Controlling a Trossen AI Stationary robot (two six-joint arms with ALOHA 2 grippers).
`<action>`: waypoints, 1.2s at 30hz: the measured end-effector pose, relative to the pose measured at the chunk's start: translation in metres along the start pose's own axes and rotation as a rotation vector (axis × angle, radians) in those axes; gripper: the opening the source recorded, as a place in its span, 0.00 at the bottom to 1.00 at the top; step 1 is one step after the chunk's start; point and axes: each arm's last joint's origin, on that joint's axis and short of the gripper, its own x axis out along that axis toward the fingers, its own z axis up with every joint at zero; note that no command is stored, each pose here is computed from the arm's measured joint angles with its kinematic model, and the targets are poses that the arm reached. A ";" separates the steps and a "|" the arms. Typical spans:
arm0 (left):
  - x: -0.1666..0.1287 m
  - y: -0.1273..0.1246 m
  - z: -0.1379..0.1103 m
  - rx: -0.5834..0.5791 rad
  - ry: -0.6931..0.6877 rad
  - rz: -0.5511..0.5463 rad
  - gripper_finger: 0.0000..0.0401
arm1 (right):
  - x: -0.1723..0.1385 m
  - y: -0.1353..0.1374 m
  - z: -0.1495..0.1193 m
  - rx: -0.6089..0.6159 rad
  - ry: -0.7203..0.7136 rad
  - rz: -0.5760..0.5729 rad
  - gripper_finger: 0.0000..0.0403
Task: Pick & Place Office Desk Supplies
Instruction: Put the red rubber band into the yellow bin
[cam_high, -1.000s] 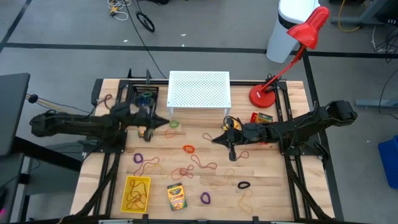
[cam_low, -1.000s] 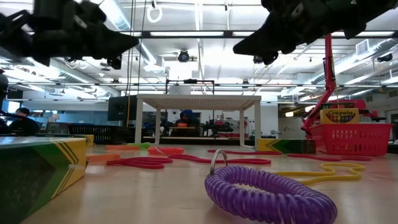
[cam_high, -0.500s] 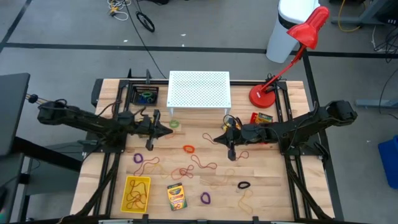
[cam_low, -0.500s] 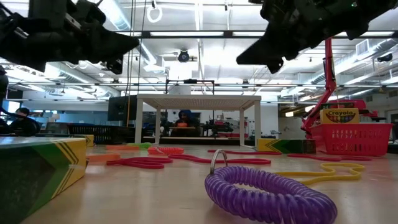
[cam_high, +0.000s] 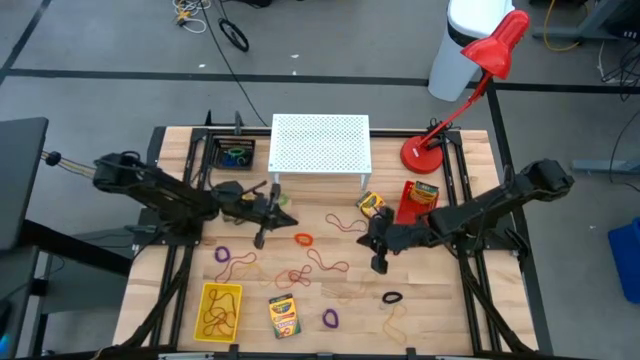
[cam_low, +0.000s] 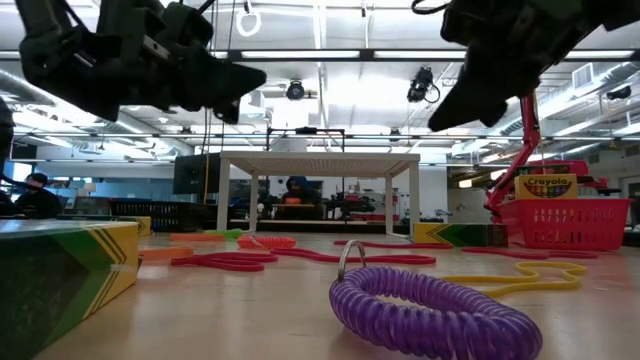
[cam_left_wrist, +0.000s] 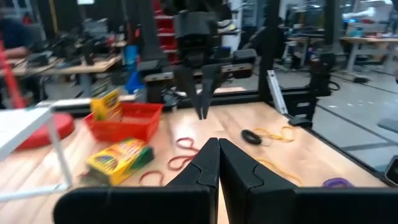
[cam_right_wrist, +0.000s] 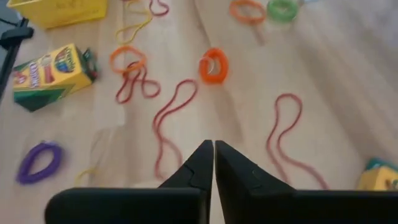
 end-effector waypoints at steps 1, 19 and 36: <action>0.003 -0.001 -0.001 0.008 -0.004 -0.007 0.02 | -0.001 0.004 0.000 0.012 0.016 0.004 0.08; 0.041 0.000 -0.016 0.012 0.048 -0.039 0.02 | 0.029 0.062 -0.028 -0.151 0.564 0.026 0.39; 0.041 0.000 -0.016 0.027 0.048 -0.036 0.02 | 0.075 0.057 -0.003 -0.246 0.482 0.019 0.49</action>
